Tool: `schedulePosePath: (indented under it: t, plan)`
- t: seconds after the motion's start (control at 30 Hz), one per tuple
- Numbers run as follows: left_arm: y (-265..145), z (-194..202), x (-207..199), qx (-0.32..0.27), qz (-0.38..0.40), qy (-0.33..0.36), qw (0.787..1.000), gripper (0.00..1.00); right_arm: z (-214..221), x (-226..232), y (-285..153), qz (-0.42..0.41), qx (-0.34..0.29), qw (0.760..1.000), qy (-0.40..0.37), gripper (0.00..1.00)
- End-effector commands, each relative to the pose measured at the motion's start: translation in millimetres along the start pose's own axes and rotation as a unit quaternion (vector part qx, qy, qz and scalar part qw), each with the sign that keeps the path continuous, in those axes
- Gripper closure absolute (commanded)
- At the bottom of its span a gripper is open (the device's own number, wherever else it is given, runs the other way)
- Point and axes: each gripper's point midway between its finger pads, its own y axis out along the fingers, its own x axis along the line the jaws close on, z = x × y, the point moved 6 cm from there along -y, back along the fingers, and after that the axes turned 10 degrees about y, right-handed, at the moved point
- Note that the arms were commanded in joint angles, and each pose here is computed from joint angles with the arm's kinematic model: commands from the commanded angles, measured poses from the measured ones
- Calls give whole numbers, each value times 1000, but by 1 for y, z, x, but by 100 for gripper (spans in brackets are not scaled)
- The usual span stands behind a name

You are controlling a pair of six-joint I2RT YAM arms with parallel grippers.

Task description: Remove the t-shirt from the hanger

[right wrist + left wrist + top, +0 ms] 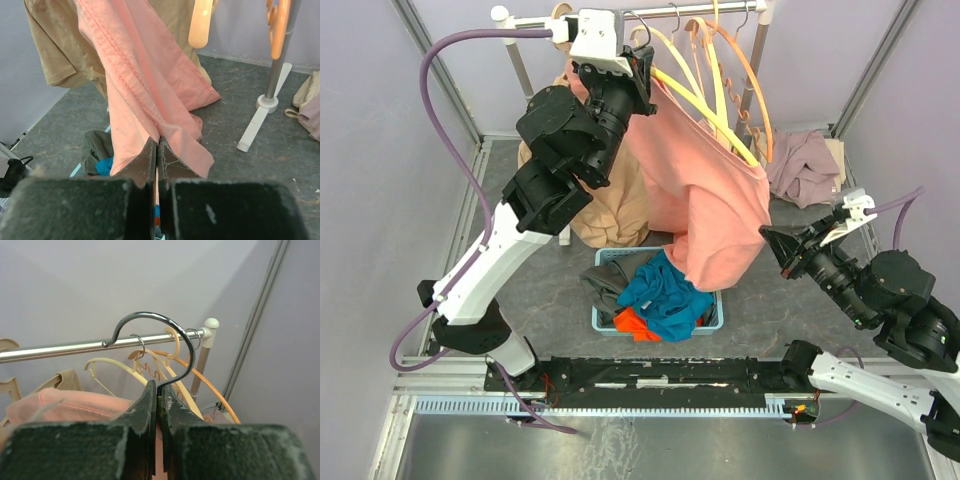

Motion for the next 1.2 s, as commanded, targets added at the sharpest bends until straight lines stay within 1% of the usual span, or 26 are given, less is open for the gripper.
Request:
schedulePosePath:
  t: [0.0, 0.13, 0.37, 0.53, 0.73, 0.87, 1.0, 1.17]
  plan:
    - [-12, -67, 35, -118, -76, -128, 982, 97, 12, 1, 5, -4, 10, 1000, 22, 99]
    - [-5, -70, 33, -131, -87, -142, 977, 97, 26, 0, 9, -4, 21, 999, 32, 99]
    - [-3, -77, 35, -146, -97, -163, 971, 97, 42, -14, 7, 22, 11, 999, 37, 99]
    - [-3, -80, 36, -154, -103, -178, 966, 97, 52, -20, 10, 38, 17, 999, 31, 99]
    - [-6, -87, 40, -167, -108, -192, 961, 97, 62, -32, 10, 67, -2, 997, 46, 99]
    - [-6, -89, 40, -170, -103, -193, 961, 97, 59, -33, 10, 71, -14, 996, 46, 99]
    - [-4, -86, 35, -164, -91, -185, 965, 97, 53, -28, 14, 65, -10, 997, 35, 99]
    - [-1, -78, 22, -150, -49, -160, 975, 97, 35, -16, 16, 49, -8, 998, 27, 98]
